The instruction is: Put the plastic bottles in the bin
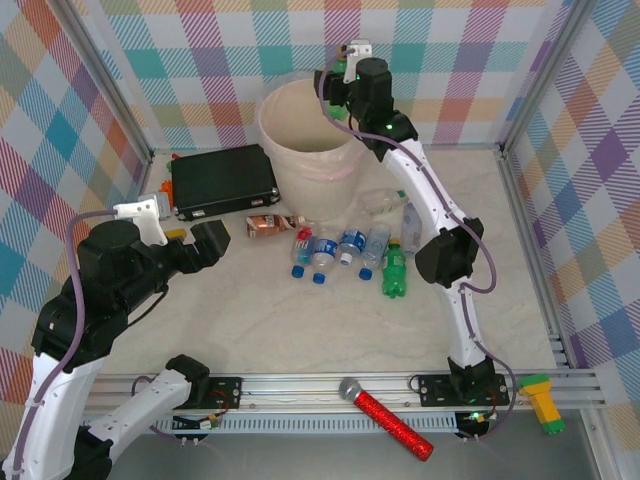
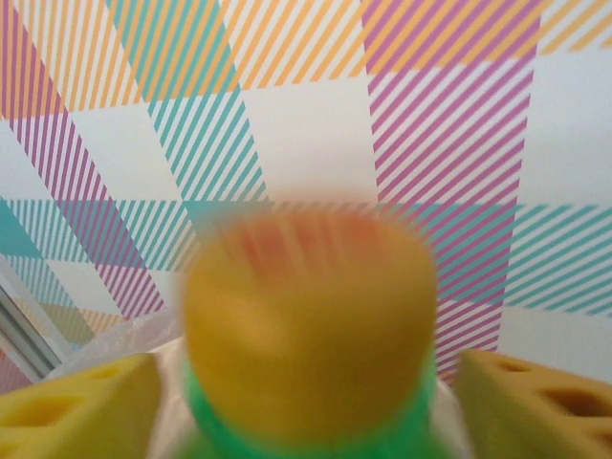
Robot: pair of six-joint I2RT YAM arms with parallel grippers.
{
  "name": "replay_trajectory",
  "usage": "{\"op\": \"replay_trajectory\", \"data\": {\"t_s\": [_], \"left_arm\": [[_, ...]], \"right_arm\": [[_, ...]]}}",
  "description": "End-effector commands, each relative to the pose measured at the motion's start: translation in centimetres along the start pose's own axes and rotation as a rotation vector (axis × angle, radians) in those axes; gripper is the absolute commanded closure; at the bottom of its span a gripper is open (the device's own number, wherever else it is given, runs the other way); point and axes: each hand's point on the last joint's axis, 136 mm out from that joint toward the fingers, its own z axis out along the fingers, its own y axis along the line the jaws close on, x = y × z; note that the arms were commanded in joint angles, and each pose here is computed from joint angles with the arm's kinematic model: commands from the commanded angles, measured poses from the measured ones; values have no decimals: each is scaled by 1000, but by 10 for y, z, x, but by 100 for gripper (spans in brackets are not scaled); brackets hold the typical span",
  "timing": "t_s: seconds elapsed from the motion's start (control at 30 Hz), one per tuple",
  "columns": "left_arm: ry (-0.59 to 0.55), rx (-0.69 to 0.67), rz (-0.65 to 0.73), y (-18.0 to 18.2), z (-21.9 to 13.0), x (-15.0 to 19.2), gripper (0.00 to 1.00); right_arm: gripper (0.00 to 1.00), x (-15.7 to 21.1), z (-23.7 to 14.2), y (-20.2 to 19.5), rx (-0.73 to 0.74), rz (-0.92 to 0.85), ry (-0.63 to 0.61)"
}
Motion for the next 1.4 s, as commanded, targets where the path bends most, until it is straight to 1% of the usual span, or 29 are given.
{"op": "replay_trajectory", "data": {"t_s": [0.0, 0.4, 0.53, 0.7, 0.8, 0.9, 1.13, 1.23, 1.37], "left_arm": [[-13, 0, -3, 0, -3, -3, 0], [47, 1, 34, 0, 17, 11, 1], [79, 5, 40, 1, 26, 19, 0], [139, 35, -8, -2, 43, 37, 0], [168, 63, -60, -5, 51, 46, 0], [187, 63, -81, -4, 58, 52, 1], [234, -28, -70, 11, 79, 63, 0], [273, -42, -83, 11, 94, 68, 0], [329, -89, -102, 17, 114, 79, 0]], "right_arm": [[1, -33, -13, 12, -33, -21, -78], [1, -56, -49, 24, -36, -31, -50], [1, -57, -65, 32, -31, -18, -21], [1, -50, -87, 40, -17, -11, 38], [1, -41, -101, 38, 1, 11, 92], [1, -29, -114, 34, 11, 37, 142], [1, -3, -152, 25, 11, 83, 173], [1, 19, -172, 18, 15, 109, 204], [1, 57, -202, 8, 22, 142, 267]]}}
